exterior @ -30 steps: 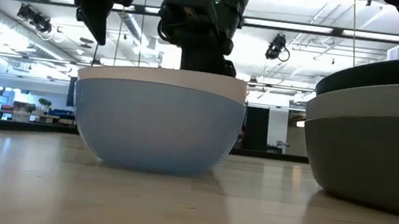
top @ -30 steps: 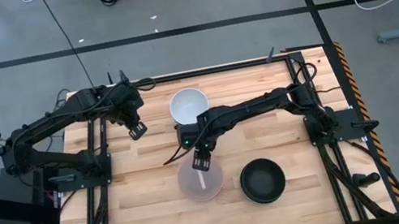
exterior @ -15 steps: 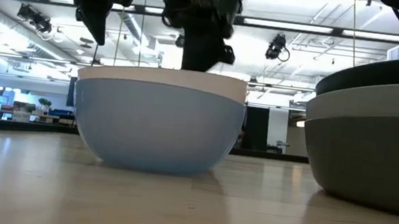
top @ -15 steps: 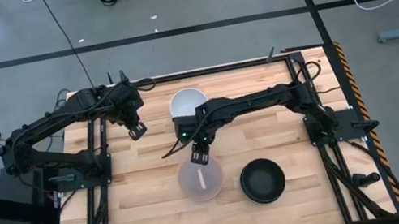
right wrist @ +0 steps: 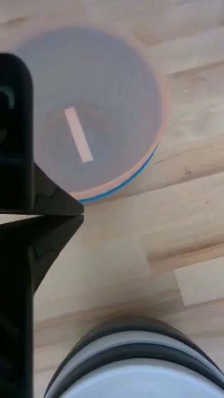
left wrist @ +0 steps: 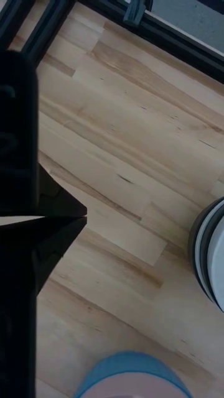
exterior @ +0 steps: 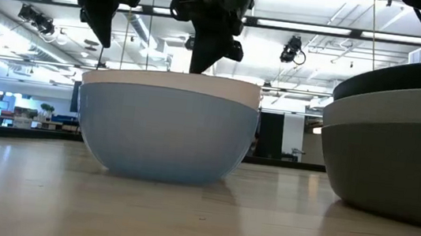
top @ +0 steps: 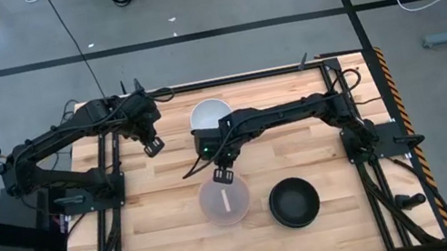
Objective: Nest bowls inside each other
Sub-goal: Stack the orange bowl on top of the blue bowl, then stack the bottom right stacked bowls on top of the bottom left stacked bowls
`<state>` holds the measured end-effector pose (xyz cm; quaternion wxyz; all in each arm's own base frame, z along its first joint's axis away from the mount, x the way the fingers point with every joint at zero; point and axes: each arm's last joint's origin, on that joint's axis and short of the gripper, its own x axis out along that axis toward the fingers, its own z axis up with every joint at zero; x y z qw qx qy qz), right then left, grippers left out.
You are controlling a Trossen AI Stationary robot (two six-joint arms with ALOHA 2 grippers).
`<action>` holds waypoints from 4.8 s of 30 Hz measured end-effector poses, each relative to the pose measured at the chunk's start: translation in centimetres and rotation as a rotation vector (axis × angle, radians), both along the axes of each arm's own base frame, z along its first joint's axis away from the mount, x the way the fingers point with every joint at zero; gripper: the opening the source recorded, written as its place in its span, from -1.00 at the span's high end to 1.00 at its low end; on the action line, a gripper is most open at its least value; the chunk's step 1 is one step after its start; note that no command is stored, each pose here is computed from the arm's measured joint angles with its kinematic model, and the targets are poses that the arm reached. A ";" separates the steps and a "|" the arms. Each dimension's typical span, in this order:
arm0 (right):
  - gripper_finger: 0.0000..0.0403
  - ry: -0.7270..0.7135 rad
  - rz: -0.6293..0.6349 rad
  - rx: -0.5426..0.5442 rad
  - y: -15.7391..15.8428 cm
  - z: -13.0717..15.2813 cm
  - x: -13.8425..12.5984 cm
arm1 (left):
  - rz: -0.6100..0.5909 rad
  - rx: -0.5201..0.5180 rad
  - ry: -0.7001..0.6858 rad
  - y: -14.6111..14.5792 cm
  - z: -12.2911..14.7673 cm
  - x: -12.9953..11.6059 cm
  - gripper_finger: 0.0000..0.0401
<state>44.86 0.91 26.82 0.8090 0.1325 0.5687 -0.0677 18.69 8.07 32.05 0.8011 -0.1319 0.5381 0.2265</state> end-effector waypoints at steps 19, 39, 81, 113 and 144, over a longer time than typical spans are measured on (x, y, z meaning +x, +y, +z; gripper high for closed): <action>0.99 0.004 0.028 -0.014 1.7 -0.2 -0.1 | -0.002 0.001 0.000 0.0 0.0 0.0 0.97; 1.00 0.051 0.016 0.005 1.9 -3.6 -0.3 | -0.001 0.001 -0.001 0.0 0.0 0.0 0.96; 0.68 0.351 -0.213 0.047 20.7 4.7 -16.2 | -0.089 0.056 -0.031 0.2 0.2 0.5 0.93; 0.42 0.451 -0.032 -0.024 21.7 -3.2 -18.8 | 0.079 -0.003 -0.087 0.2 0.3 0.6 0.89; 0.42 0.333 0.239 0.052 21.3 -2.5 -17.5 | 0.127 -0.030 -0.073 0.1 0.2 0.4 0.95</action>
